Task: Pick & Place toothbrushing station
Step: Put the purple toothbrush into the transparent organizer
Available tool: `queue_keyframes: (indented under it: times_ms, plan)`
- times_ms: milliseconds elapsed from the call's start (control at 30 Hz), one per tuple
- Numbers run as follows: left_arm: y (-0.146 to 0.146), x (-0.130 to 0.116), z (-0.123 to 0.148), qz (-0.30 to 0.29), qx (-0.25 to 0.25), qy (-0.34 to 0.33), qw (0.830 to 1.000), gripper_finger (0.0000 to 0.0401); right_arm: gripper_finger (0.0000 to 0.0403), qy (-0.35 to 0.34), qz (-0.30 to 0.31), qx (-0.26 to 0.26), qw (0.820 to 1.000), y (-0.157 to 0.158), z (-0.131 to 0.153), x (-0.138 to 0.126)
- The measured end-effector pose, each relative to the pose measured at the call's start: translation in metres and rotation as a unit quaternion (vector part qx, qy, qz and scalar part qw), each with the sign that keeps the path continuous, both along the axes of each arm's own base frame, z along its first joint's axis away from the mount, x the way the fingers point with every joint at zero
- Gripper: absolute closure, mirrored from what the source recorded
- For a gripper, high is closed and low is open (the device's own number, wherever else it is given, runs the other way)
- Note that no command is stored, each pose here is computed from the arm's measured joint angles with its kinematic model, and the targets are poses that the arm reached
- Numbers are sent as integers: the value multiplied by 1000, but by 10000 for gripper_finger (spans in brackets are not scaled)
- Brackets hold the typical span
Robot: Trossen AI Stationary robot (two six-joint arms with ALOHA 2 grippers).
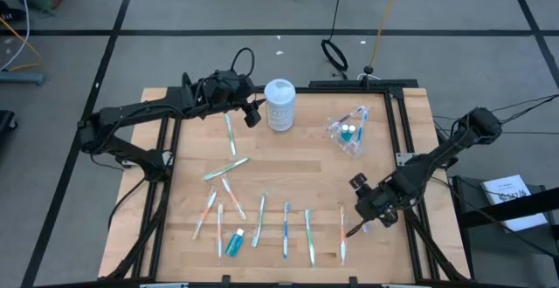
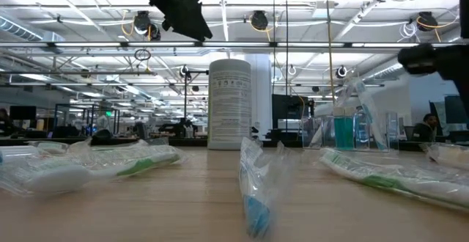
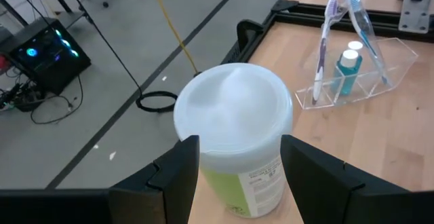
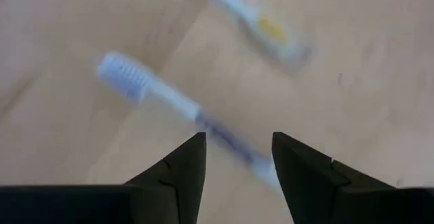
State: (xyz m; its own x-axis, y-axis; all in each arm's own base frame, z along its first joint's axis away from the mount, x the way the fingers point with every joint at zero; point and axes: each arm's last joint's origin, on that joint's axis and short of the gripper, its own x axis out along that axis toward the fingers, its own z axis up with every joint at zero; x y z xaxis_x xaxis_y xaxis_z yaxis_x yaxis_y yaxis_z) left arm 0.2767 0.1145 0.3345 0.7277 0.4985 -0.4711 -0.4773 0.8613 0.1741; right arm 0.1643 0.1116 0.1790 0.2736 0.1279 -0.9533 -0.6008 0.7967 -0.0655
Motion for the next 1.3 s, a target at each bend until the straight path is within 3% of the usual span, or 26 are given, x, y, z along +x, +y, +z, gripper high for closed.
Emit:
queue_keyframes:
  times_ms: [167,333,667,1300]
  plan:
    - [0,0,0,1,-1,-1,1000,187,241,-50,53,12,997,2,-19,3]
    - [2,0,1,7,2,-3,1000,187,264,-17,81,-19,996,-3,-23,-4]
    - [4,-1,1,22,-12,-18,1000,187,306,6,-4,32,999,-3,-18,-8]
    - [6,2,10,27,-5,-68,997,187,259,24,4,31,999,-5,-10,-14]
